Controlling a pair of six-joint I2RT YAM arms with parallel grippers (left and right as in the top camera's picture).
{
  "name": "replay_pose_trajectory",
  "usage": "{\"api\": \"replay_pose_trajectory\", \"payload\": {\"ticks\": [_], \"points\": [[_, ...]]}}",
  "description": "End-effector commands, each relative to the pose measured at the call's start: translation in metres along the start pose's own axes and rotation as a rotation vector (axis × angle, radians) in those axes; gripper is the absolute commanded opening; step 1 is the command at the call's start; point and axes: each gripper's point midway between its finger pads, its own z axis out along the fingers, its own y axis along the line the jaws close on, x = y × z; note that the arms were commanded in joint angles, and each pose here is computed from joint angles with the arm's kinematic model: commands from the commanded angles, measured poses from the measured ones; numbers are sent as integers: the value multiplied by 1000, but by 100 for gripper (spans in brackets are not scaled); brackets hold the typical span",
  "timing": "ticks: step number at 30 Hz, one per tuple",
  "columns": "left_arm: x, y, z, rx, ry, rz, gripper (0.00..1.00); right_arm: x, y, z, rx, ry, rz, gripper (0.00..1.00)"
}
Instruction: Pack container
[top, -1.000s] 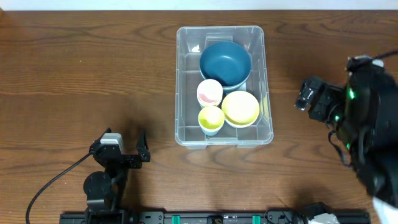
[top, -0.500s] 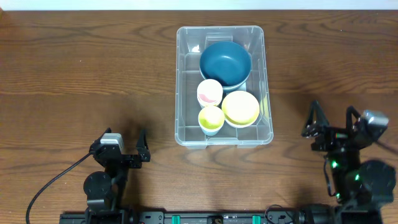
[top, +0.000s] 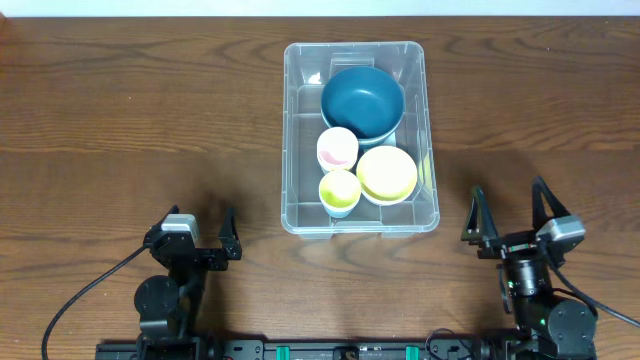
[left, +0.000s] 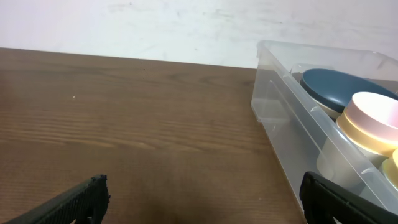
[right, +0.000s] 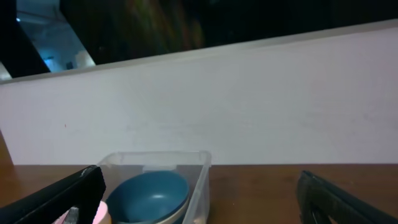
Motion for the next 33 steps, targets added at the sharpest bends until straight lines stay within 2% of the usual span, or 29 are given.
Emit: {"api": "replay_pose_trajectory", "payload": {"ticks": [1, 10, 21, 25, 33], "points": [[13, 2, 2, 0, 30, 8, 98, -4, 3, -3, -16, -33, -32, 99], [13, 2, 2, 0, 30, 8, 98, -9, 6, -8, -30, -71, -82, 99], [13, 2, 2, 0, 30, 8, 98, 24, 1, -6, -44, -41, -80, 99], [13, 2, 2, 0, 30, 8, 98, 27, 11, -7, -102, -28, -164, 99], [13, 2, 2, 0, 30, 8, 98, 58, -3, -7, -48, 99, -184, 99]]}}
